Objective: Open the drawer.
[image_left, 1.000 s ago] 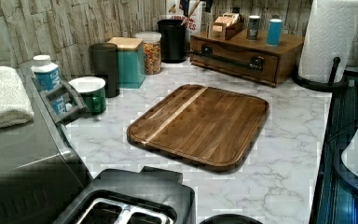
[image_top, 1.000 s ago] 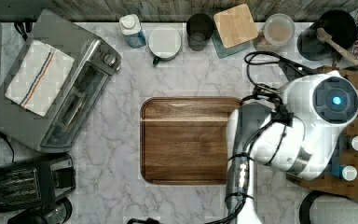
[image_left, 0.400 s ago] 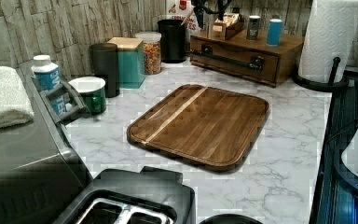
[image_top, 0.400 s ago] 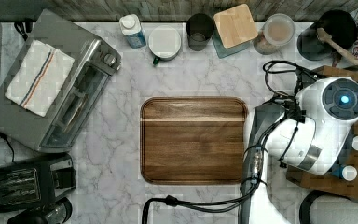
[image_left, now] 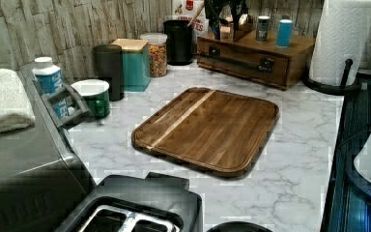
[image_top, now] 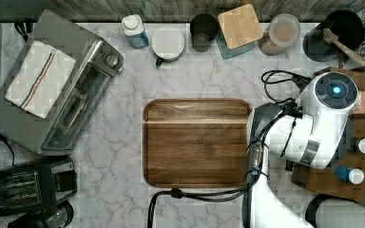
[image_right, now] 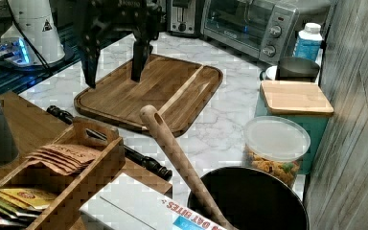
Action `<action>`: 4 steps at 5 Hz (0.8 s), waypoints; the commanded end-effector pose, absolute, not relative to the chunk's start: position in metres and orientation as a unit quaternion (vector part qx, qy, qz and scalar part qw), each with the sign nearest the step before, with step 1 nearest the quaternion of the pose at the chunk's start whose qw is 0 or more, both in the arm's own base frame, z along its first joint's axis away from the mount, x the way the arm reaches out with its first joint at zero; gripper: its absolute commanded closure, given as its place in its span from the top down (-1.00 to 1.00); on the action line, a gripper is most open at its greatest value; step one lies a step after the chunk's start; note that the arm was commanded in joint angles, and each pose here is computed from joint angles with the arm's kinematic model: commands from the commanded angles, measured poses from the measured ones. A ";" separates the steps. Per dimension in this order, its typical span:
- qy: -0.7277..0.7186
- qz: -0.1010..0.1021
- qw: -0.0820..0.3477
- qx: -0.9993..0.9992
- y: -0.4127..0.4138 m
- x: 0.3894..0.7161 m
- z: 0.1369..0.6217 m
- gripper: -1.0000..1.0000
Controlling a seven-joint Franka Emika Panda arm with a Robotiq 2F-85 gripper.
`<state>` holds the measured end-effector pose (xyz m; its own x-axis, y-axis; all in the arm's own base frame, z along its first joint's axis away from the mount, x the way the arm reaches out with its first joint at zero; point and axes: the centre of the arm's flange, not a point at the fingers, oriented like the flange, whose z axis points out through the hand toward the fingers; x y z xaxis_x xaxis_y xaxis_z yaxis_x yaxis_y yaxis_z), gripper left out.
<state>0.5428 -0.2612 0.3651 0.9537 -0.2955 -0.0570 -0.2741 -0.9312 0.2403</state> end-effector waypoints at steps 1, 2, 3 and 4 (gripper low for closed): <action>-0.139 0.027 0.102 0.985 -0.284 0.568 0.382 1.00; -0.146 0.035 0.108 0.983 -0.290 0.559 0.362 1.00; -0.166 0.029 0.101 0.981 -0.297 0.553 0.343 1.00; -0.197 0.029 0.095 0.975 -0.307 0.540 0.328 1.00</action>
